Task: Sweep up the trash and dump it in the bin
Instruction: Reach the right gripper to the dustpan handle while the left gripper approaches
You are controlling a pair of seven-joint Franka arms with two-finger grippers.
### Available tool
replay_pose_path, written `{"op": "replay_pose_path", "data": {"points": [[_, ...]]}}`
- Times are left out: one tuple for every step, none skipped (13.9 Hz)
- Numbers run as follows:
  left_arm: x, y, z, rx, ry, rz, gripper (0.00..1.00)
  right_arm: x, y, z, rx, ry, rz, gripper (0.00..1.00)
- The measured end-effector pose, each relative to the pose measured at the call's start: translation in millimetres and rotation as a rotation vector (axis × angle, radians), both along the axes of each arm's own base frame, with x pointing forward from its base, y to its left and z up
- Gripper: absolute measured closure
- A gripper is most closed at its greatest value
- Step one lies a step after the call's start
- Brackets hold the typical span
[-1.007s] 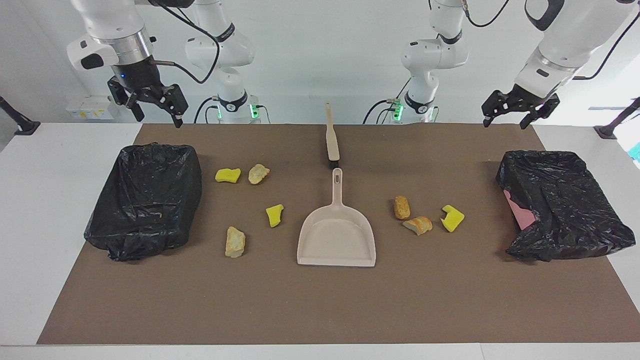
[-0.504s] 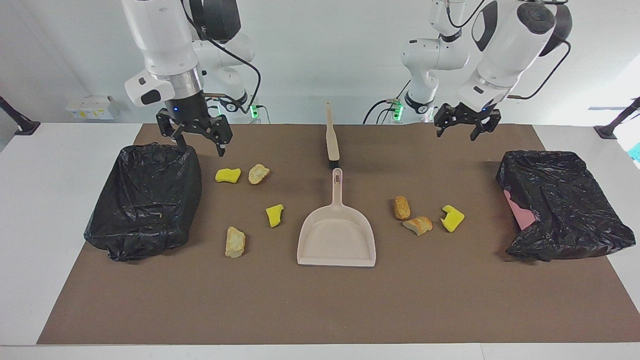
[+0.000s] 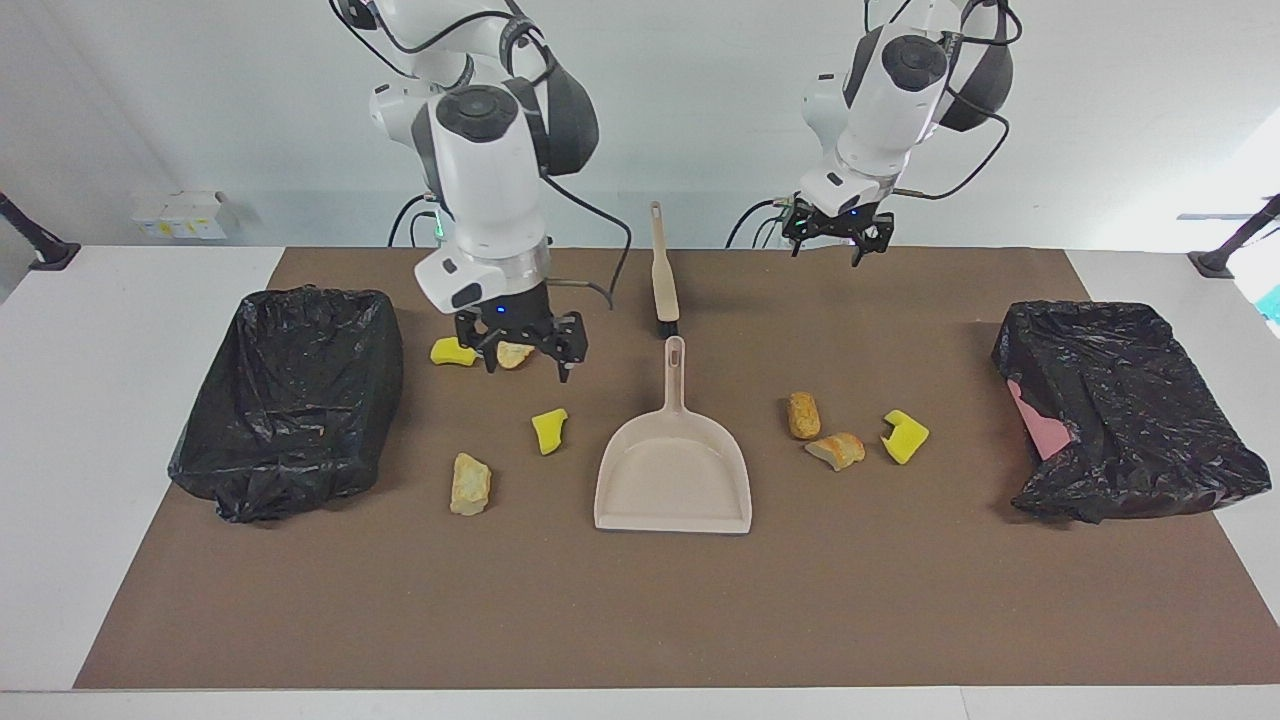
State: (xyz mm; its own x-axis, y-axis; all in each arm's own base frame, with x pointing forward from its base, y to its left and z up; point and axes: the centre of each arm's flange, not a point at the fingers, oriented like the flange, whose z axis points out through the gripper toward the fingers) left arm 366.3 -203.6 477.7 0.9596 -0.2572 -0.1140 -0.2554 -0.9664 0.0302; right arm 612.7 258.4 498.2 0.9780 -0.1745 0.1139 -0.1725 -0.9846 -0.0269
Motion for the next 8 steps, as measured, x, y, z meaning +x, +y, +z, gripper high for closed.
{"op": "replay_pose_path", "data": {"points": [[-15,-16,-9,0.004,-0.007,0.005,0.0,-4.6,25,-16,0.001,0.007,0.01,0.0],[-29,-32,-19,0.005,-0.019,0.012,0.0,-10.6,49,-29,0.002,0.012,0.014,0.0],[-42,-46,-27,0.002,-0.032,0.019,0.0,-15.8,67,-39,0.004,0.013,0.02,0.0],[-55,-59,-35,-0.001,-0.044,0.022,0.0,-20.5,83,-46,0.009,0.008,0.032,0.0],[-70,-74,-45,-0.008,-0.059,0.022,0.0,-27.0,99,-53,0.012,0.007,0.041,0.0],[-87,-88,-57,-0.019,-0.075,0.024,0.0,-32.9,114,-62,0.016,0.007,0.041,0.0],[-103,-100,-68,-0.031,-0.092,0.03,0.0,-38.1,129,-74,0.026,-0.001,0.042,0.0],[-120,-111,-78,-0.046,-0.108,0.035,0.0,-44.9,145,-94,0.036,-0.008,0.044,0.0]]}}
